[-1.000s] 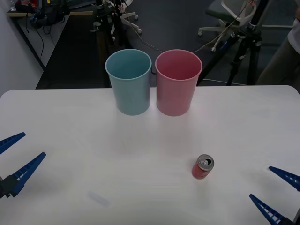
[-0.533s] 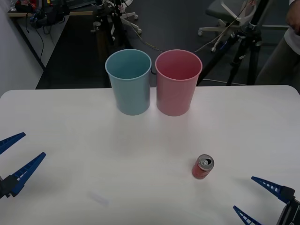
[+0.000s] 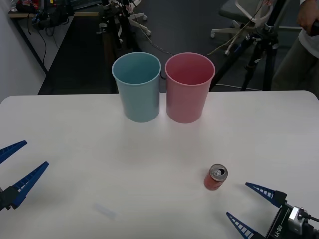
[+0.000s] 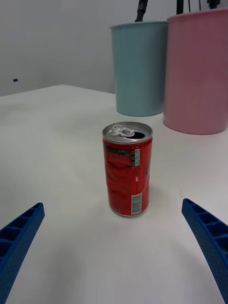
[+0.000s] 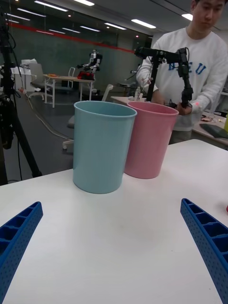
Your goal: Grasp the object on the table and drop it into the matching bin: aluminum can to the light blue bin, PET bottle to the pink bin.
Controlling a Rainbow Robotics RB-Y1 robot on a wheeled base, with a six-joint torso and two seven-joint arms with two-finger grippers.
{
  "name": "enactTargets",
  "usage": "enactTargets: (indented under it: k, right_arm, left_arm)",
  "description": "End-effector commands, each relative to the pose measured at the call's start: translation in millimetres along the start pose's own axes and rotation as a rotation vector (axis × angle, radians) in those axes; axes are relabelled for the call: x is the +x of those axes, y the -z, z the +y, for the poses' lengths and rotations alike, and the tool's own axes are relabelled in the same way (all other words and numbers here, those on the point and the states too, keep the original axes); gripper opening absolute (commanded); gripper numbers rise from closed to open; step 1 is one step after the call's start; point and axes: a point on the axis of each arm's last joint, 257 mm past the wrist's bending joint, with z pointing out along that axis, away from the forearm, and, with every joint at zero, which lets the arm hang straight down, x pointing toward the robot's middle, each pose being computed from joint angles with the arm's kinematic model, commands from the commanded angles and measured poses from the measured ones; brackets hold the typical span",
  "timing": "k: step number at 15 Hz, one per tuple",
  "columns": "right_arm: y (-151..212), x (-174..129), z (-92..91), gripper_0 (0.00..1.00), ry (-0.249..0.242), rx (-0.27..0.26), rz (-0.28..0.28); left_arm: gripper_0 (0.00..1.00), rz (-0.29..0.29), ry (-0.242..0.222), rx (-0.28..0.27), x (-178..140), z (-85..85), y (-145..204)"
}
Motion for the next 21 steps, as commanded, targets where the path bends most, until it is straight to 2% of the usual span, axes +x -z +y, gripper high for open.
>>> enactTargets:
  k: [1,9,17,21]
  right_arm:
    - [-19,2,-1.4,1.0,0.007,0.007,0.001]
    - [-58,4,-11.4,1.0,0.029,0.067,0.003]
    - [-97,7,-5.2,1.0,0.018,0.072,0.013]
    - [-110,5,-9.1,1.0,0.023,0.083,0.017]
  left_arm:
    - [1.0,0.0,0.0,0.0,0,0.0,0]
    - [1.0,0.0,0.0,0.0,0,0.0,0]
    - [1.0,0.0,0.0,0.0,0,0.0,0]
    - [1.0,0.0,0.0,0.0,0,0.0,0]
